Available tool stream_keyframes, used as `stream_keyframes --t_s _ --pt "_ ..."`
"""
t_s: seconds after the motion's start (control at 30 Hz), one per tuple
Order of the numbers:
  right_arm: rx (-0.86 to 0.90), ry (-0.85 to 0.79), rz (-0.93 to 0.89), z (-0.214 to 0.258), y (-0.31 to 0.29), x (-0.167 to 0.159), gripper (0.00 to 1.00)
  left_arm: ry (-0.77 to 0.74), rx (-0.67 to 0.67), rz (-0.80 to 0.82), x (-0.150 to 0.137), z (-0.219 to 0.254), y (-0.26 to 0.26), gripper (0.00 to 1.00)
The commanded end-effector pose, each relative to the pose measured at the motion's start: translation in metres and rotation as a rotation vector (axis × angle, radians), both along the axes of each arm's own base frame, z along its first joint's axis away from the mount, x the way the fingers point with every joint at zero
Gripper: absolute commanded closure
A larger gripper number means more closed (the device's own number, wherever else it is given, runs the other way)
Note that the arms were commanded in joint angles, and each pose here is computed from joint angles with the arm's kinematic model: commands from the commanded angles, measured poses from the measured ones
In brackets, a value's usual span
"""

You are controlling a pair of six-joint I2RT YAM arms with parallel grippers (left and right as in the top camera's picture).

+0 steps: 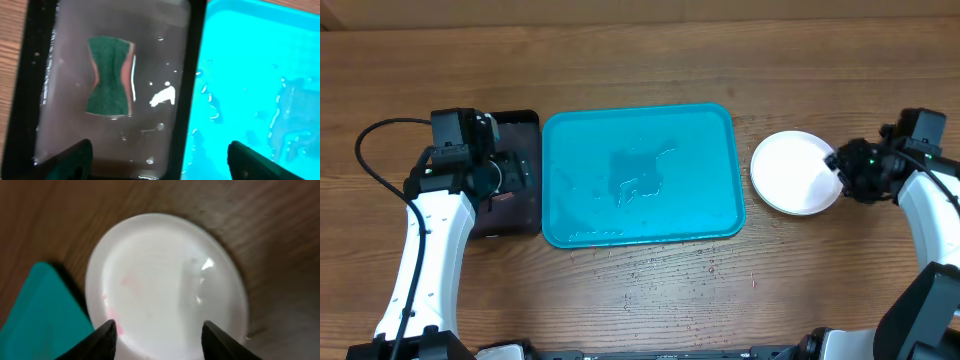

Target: Clean dirty plates on tray and stack at the side

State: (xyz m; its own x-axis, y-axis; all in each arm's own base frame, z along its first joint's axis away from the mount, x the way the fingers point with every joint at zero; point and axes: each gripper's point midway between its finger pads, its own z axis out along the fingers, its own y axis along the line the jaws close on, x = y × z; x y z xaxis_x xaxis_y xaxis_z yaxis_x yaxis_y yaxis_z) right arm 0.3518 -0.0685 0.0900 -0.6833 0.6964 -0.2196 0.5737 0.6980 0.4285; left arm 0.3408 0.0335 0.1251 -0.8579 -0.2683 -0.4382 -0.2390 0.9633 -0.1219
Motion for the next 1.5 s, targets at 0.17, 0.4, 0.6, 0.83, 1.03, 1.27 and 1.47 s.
stream_keyframes --t_s 0.17,0.4,0.6,0.83,1.03,1.27,1.47 --pt "-0.017 -0.169 0.46 0.018 0.096 0.024 0.11 -0.072 -0.044 -0.087 0.011 0.01 -0.022 0.03" --pt "-0.207 0.01 0.582 -0.002 0.123 -0.006 0.0 0.151 -0.078 -0.065 -0.038 -0.012 -0.03 0.0" --pt "-0.199 0.075 0.599 -0.004 0.125 -0.025 0.0 0.271 -0.086 -0.073 -0.072 -0.019 -0.033 0.0" --pt "-0.258 -0.117 0.572 0.033 0.122 -0.034 0.0 0.038 -0.053 -0.098 -0.087 0.001 -0.035 0.0" --pt "-0.373 -0.393 0.524 0.088 0.112 -0.052 0.0 -0.245 0.002 -0.118 -0.102 0.031 -0.034 0.0" --pt "-0.442 -0.548 0.462 0.131 0.103 -0.069 0.0 -0.403 0.036 -0.114 -0.106 0.056 -0.033 0.0" --pt "-0.442 -0.549 0.462 0.132 0.103 -0.069 0.0 -0.393 0.035 -0.115 -0.107 0.054 -0.033 0.0"
